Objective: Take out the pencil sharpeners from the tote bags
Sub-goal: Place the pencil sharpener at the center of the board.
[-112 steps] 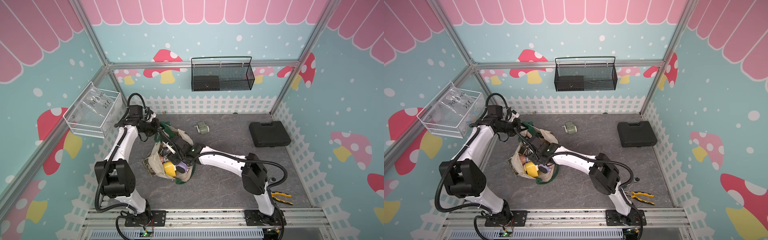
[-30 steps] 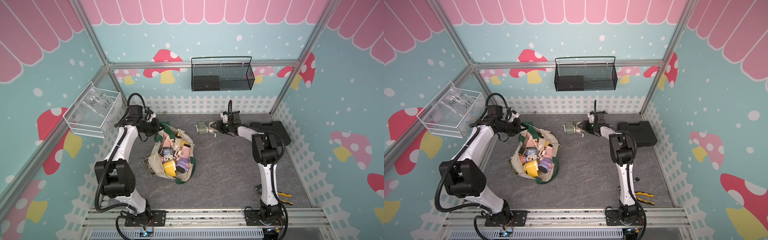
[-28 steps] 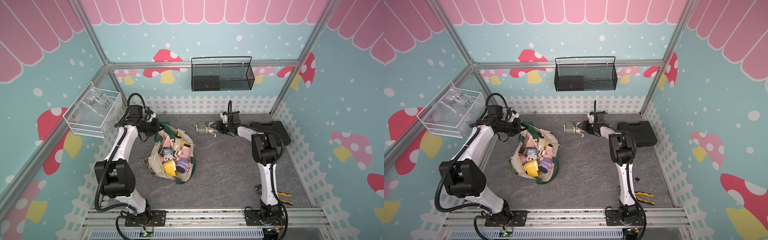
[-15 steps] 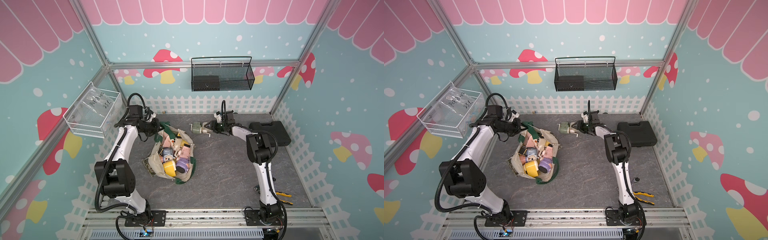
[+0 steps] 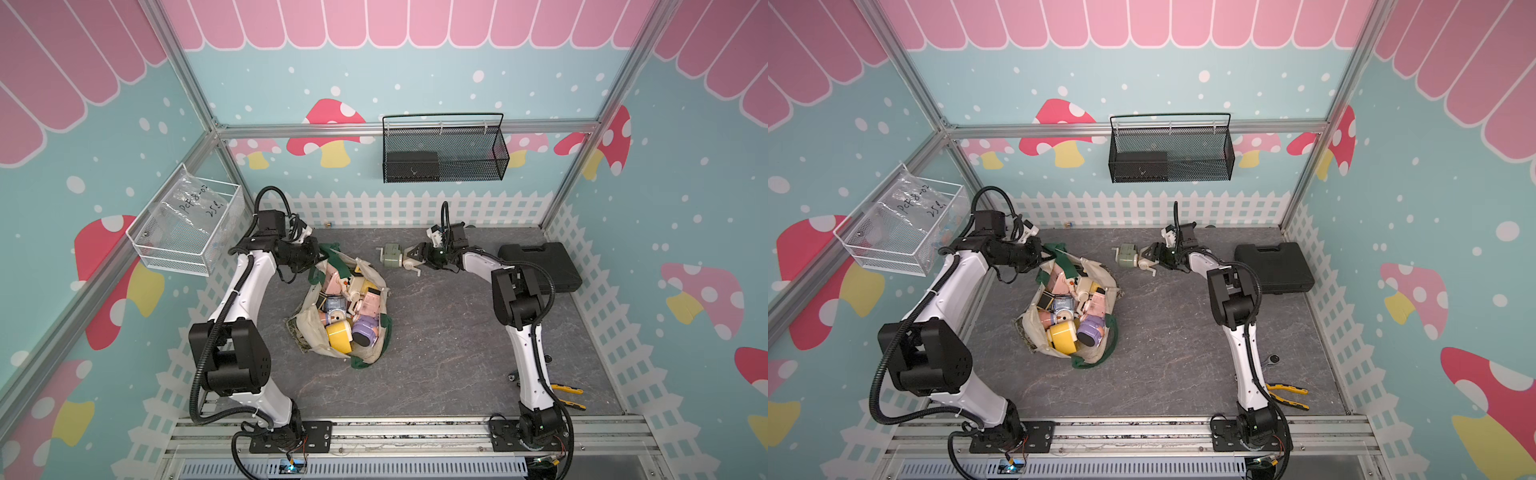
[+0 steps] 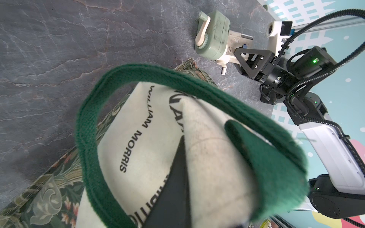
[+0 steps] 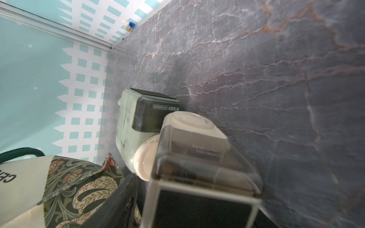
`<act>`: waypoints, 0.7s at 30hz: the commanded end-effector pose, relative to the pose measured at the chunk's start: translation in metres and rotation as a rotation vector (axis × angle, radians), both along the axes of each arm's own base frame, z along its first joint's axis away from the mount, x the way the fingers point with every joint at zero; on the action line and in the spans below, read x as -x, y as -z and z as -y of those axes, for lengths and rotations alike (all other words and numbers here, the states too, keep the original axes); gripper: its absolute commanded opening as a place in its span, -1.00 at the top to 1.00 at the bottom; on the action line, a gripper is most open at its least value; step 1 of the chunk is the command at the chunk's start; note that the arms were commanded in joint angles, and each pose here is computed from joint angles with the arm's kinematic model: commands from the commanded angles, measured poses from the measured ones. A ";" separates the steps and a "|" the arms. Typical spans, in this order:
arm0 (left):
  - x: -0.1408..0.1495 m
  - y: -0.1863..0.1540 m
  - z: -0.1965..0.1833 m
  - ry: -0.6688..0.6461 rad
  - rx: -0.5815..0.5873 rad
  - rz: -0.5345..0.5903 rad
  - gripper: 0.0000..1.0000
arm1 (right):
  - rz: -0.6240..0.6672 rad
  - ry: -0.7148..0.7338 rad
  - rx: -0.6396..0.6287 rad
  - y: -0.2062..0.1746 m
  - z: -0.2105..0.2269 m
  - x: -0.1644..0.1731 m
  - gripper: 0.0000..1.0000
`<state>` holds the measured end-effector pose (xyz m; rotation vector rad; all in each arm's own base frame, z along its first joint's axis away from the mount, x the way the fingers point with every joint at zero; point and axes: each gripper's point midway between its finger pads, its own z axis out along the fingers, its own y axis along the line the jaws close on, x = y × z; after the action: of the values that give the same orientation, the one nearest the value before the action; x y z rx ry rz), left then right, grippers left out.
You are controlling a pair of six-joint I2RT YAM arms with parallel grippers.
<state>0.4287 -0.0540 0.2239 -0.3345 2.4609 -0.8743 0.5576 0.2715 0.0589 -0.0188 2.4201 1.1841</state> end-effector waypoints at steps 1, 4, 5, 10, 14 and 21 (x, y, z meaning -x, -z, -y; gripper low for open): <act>-0.005 -0.030 -0.008 -0.014 -0.009 0.112 1.00 | 0.042 0.008 0.044 -0.020 0.007 -0.002 -0.39; -0.005 -0.031 -0.008 -0.014 -0.010 0.115 1.00 | 0.050 0.023 0.099 -0.021 0.019 -0.001 -0.42; -0.005 -0.030 -0.008 -0.014 -0.010 0.113 1.00 | 0.059 0.024 0.112 -0.023 0.022 0.000 -0.43; -0.005 -0.029 -0.008 -0.015 -0.008 0.109 1.00 | 0.089 0.013 0.189 -0.028 0.037 0.009 -0.46; -0.005 -0.029 -0.007 -0.015 -0.007 0.109 1.00 | 0.108 0.027 0.224 -0.037 0.049 0.018 -0.46; -0.005 -0.029 -0.007 -0.014 -0.007 0.109 1.00 | 0.204 0.077 0.233 -0.078 0.064 0.045 -0.40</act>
<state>0.4287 -0.0540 0.2241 -0.3343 2.4606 -0.8742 0.5149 0.2131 0.1123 -0.0856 2.4104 0.8703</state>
